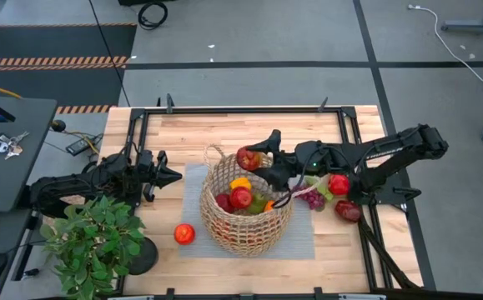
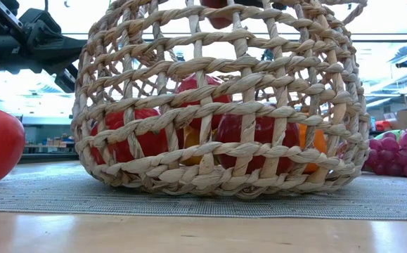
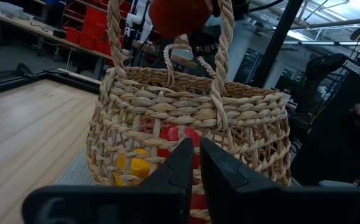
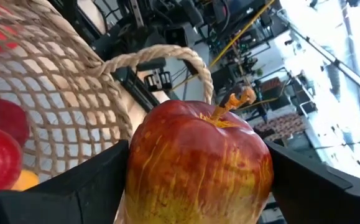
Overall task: Build produce basket
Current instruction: Put the red apple into the brown basket
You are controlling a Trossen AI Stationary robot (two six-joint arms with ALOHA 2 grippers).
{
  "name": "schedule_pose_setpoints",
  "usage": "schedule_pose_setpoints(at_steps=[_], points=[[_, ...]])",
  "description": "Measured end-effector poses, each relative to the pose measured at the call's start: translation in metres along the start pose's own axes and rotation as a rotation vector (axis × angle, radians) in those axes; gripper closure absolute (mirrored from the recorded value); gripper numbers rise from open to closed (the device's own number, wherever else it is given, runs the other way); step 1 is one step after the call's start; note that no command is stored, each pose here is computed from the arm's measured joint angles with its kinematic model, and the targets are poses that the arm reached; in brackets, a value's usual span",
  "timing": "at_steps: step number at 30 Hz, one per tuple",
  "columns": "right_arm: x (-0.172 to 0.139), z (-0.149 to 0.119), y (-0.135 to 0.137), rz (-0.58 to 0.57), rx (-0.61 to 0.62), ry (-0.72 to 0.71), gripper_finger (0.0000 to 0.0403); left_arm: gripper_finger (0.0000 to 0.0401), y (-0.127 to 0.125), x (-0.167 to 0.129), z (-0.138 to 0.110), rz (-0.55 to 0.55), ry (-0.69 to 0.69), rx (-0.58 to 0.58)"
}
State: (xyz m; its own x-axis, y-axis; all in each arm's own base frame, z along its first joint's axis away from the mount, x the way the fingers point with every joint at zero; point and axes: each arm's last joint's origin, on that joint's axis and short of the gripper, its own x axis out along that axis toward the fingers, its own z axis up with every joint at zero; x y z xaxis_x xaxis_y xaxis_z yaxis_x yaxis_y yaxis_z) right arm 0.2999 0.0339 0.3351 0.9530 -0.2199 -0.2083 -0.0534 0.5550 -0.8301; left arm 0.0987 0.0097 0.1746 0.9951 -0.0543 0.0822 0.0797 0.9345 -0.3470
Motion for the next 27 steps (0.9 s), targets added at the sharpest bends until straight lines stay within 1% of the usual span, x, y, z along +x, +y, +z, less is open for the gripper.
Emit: schedule_pose_setpoints(at_steps=[4, 6, 8, 14, 19, 23, 25, 27], points=[[0.001, -0.002, 0.000, 0.012, 0.036, 0.009, 0.0055, 0.0369, 0.000, 0.000, 0.000, 0.000, 0.000, 0.000], [0.002, -0.004, -0.001, 0.030, 0.092, -0.006, 0.0055, 0.0371, 0.000, 0.000, 0.000, 0.000, 0.000, 0.000], [0.003, -0.008, -0.002, 0.056, 0.179, -0.016, 0.0055, 0.0373, 0.000, 0.000, 0.000, 0.000, 0.000, 0.000], [0.011, -0.028, -0.015, 0.158, 0.530, -0.060, 0.0055, 0.0368, 0.000, 0.000, 0.000, 0.000, 0.000, 0.000], [0.014, -0.047, -0.025, 0.322, 0.819, -0.108, 0.0055, 0.0366, 0.000, 0.000, 0.000, 0.000, 0.000, 0.000], [0.015, -0.060, -0.032, 0.446, 1.105, -0.105, 0.0055, 0.0370, 0.000, 0.000, 0.000, 0.000, 0.000, 0.000], [0.015, -0.065, -0.036, 0.493, 1.239, -0.094, 0.0055, 0.0372, 0.000, 0.000, 0.000, 0.000, 0.000, 0.000], [0.015, -0.069, -0.039, 0.524, 1.342, -0.080, 0.0055, 0.0373, 0.000, 0.000, 0.000, 0.000, 0.000, 0.000]])
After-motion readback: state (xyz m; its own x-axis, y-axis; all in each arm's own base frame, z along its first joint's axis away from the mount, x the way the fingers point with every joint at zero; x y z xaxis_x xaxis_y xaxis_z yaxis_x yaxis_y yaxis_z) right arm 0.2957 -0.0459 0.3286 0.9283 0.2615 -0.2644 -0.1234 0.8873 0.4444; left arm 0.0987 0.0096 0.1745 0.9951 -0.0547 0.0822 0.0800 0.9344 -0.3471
